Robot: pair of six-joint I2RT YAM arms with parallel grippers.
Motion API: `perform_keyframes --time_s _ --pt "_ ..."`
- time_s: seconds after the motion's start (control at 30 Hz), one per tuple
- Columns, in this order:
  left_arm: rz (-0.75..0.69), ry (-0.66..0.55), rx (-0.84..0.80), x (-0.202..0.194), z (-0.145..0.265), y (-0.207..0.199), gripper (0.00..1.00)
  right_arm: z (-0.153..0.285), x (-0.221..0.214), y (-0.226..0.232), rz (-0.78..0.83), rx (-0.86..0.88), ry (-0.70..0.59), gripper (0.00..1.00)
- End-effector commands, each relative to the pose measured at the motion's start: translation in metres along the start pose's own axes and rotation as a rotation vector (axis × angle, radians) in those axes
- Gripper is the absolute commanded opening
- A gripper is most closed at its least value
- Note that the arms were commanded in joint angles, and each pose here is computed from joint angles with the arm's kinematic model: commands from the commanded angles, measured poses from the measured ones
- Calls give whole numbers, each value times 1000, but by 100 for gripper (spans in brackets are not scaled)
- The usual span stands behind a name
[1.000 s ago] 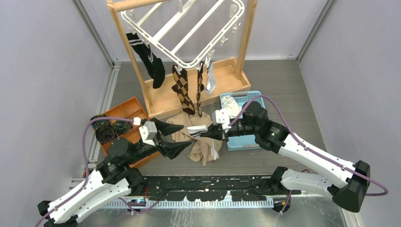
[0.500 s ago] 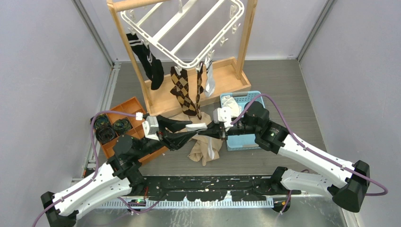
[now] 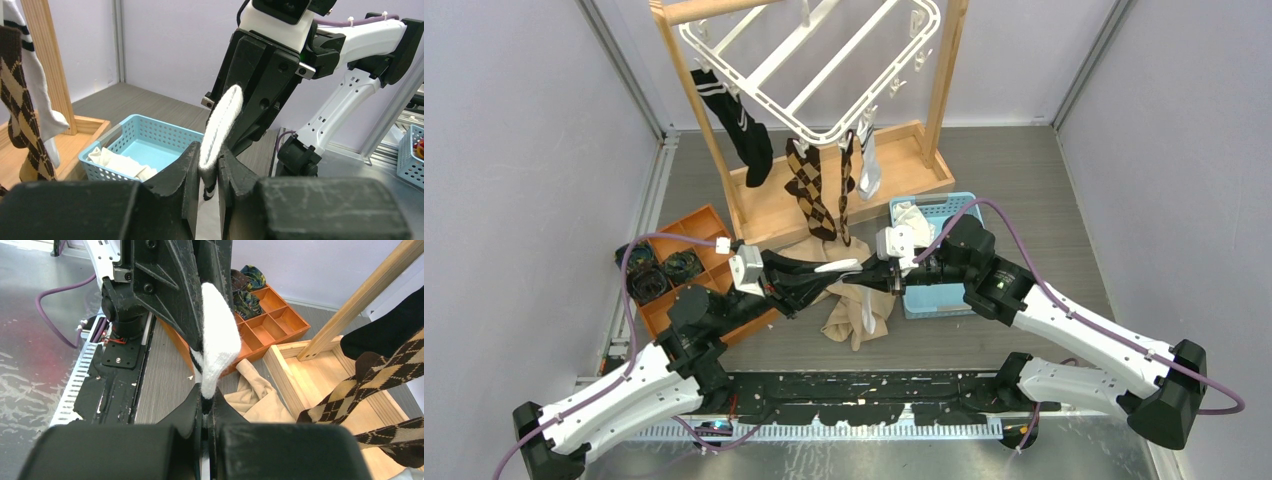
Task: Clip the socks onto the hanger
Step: Pick up the sock from the bin.
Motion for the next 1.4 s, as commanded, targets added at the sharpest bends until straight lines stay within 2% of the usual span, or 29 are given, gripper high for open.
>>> perform_keyframes --time_s 0.0,0.1,0.17,0.23,0.27,0.3,0.37,0.43,0.5,0.57,0.7,1.07,1.37 --pt "-15 -67 -8 15 -1 -4 21 4 17 -7 52 -45 -54 1" --pt "-10 -68 -7 14 -1 -4 19 4 17 -7 51 -49 -58 1" --pt "-9 -79 -7 15 -1 -4 14 4 17 -6 46 -50 -57 1" --pt "-10 -86 -6 17 -1 -4 2 5 16 -6 39 -53 -57 1" --pt "-11 -85 -9 17 -1 -4 1 5 16 -6 33 -58 -57 2" --pt "-17 -82 -14 17 -1 -5 0 5 16 -7 27 -66 -58 5" --pt "-43 -59 -27 17 -2 -6 0 6 16 -9 14 -91 -59 32" --pt "-109 -1 -26 16 -1 -6 0 7 19 -11 9 -117 -74 49" --pt "-174 63 -11 15 1 -4 0 9 24 -11 16 -123 -95 56" --pt "-222 101 0 16 2 -2 0 8 25 -9 14 -107 -100 57" --pt "-279 135 5 19 0 0 0 6 27 -10 6 -93 -103 57" --pt "-305 178 27 16 -5 6 0 4 39 -19 13 -120 -142 48" --pt "-289 159 50 18 -7 8 0 -1 38 -17 5 -81 -142 5"
Point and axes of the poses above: each gripper's point midway between its finger pads, its own z axis back along the fingers, its own y axis along the line the jaws close on, x = y × z, the point moved 5 cm from there along z, back along the fingers, and after that the axes turned 13 degrees about z, right-handed, at the moved point
